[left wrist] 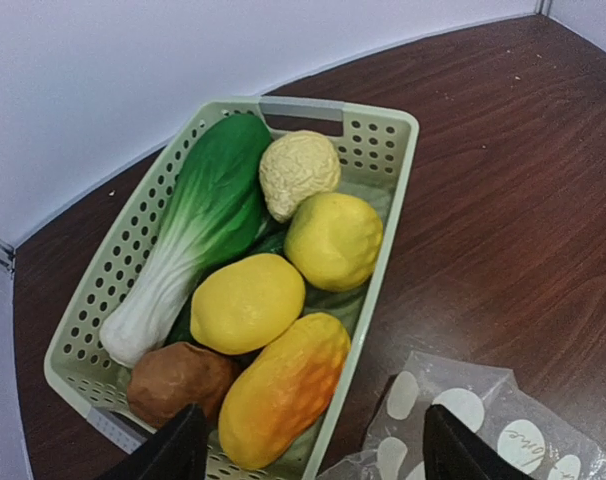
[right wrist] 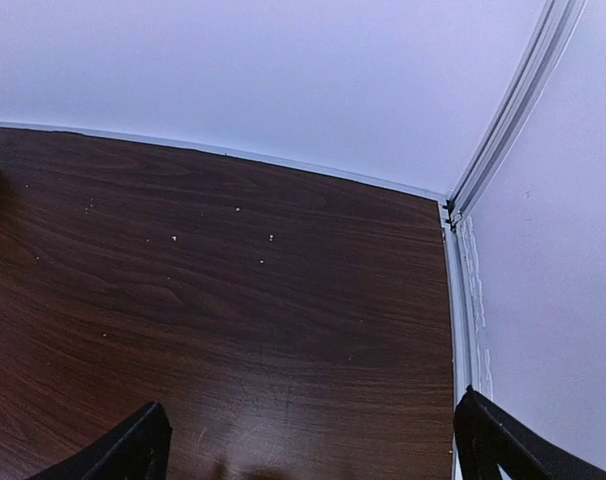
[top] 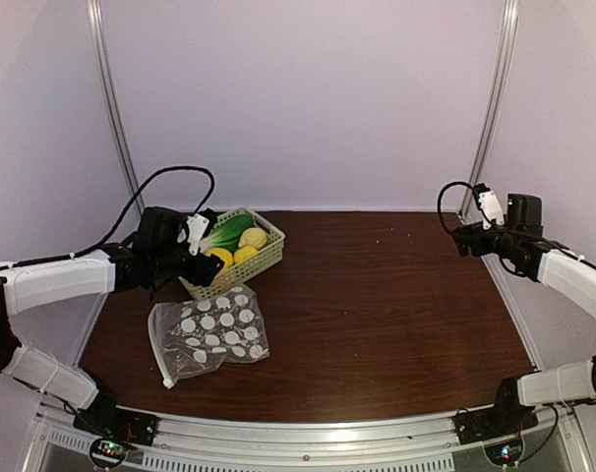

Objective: Place the food in the zip-top bag and seal the zipper
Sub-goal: Move the bin to the center of the board.

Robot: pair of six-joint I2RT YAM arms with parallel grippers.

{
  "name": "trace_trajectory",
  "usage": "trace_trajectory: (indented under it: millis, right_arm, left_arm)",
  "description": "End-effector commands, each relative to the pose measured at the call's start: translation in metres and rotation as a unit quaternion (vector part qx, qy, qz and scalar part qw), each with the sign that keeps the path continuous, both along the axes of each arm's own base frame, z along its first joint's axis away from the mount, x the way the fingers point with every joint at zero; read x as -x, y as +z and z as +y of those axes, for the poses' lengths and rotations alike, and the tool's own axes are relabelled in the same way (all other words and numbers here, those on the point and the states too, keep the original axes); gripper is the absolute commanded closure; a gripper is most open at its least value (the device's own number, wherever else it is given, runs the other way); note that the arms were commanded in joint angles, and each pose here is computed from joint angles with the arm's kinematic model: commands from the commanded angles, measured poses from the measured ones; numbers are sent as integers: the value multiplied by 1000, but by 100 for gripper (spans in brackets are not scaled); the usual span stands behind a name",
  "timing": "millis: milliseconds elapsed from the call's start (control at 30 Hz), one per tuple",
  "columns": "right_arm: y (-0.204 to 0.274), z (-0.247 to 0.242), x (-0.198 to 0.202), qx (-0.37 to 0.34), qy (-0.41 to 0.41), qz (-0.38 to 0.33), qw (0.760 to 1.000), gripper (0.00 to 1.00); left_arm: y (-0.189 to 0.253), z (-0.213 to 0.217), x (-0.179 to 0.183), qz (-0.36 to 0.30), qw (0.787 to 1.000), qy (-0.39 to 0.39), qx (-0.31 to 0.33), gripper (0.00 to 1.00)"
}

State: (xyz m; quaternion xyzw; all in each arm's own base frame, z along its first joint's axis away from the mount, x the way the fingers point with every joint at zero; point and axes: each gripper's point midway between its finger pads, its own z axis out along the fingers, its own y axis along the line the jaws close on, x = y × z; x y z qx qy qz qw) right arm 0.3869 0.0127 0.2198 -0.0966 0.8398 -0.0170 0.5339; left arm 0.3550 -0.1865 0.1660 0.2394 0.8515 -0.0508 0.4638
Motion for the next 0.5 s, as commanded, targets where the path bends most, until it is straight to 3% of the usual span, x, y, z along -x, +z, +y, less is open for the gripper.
trace_trajectory:
  millis: [0,300,467]
  right_arm:
    - [3,8,3,-3,31,-21,999,1]
    - [-6,41,22,1,144,-13,990,3]
    - [-4,55,32,0,193,-17,981,5]
  left_arm:
    - [8,-27,0,18,999,-31,31,28]
    - [36,-30,-34,64,998,14,8,32]
    - [38,-22,-73,82,996,-5,17,23]
